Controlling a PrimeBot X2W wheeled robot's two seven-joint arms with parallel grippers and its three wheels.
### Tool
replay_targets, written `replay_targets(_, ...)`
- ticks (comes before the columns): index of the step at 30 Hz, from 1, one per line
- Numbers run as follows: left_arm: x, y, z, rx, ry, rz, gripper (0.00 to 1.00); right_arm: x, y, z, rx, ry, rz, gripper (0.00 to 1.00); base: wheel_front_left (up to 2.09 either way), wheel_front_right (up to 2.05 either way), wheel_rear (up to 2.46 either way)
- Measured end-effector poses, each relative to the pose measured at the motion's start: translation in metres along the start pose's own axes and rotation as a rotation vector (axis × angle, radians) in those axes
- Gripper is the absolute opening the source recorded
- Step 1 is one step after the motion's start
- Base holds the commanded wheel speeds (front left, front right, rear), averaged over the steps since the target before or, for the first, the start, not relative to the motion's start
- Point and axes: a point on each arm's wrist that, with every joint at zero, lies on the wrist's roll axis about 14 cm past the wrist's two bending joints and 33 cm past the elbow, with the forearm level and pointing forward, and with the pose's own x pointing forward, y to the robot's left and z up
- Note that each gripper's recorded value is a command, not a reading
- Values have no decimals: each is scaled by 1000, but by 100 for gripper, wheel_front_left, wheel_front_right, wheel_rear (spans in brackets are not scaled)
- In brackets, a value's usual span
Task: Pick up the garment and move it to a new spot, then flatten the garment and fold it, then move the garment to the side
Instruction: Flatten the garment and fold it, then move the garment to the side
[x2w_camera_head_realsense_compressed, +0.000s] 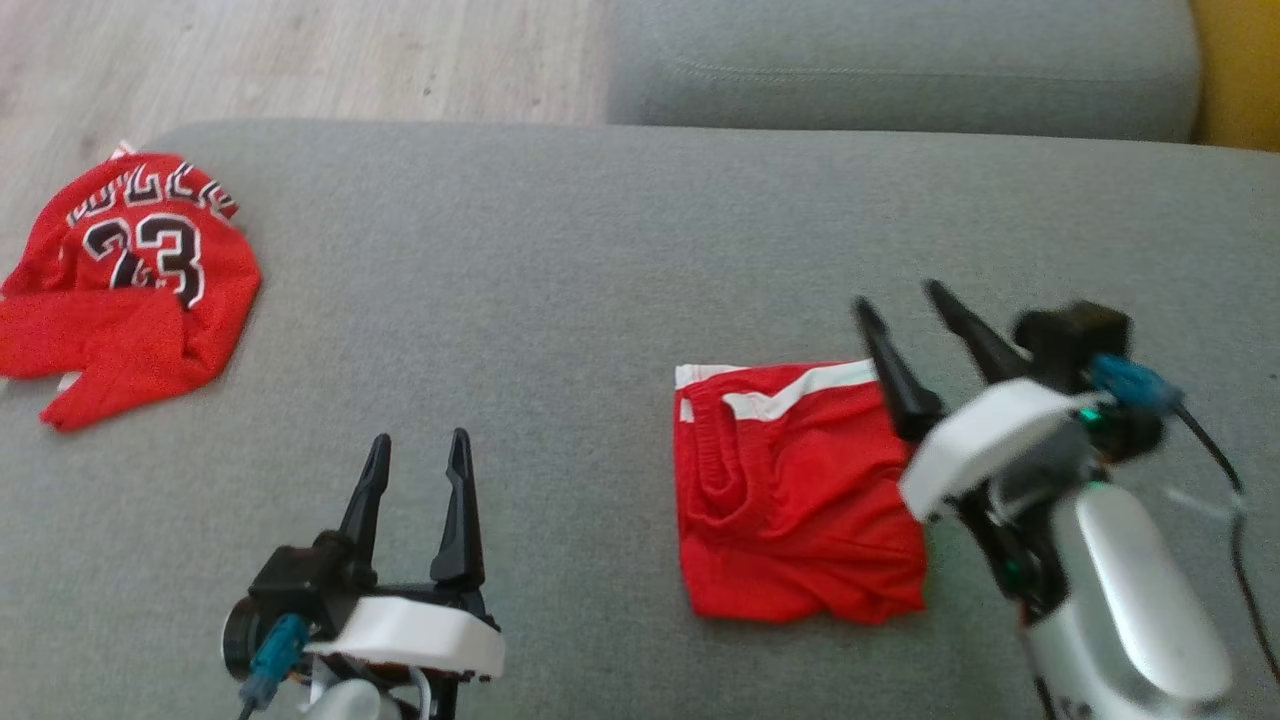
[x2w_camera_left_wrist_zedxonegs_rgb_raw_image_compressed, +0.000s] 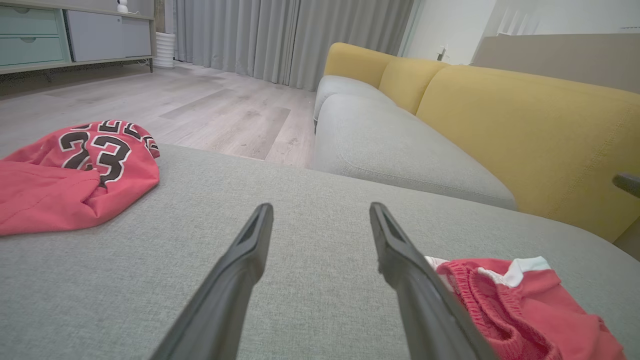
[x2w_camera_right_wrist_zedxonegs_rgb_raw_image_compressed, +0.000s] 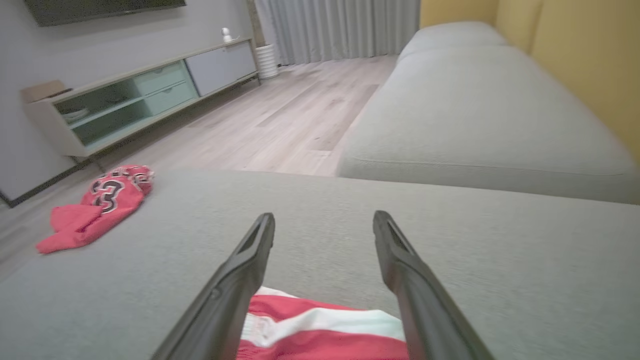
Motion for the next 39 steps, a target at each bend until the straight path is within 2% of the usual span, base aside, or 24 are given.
replay_targets(5,1,-5,-1,8,2,-17,100,-31,-40,1,-92,-71,-139,100,0,0,0)
replay_targets(8,-1,-5,-3,12,6,-19,100,-49,-52,5,-128,-133,-195,100,0,0,0)
replay_targets(16,-16,0,-20,3,46,1,100,-88,-63,-20,-110,-141,-292,100,0,0,0)
replay_targets(26,-32,20,-31,22,74,52,100,-103,-59,-37,-27,-137,-295,100,0,0,0)
replay_targets(39,-34,26,-30,23,69,73,100,-99,-52,-50,-10,-88,-272,100,0,0,0)
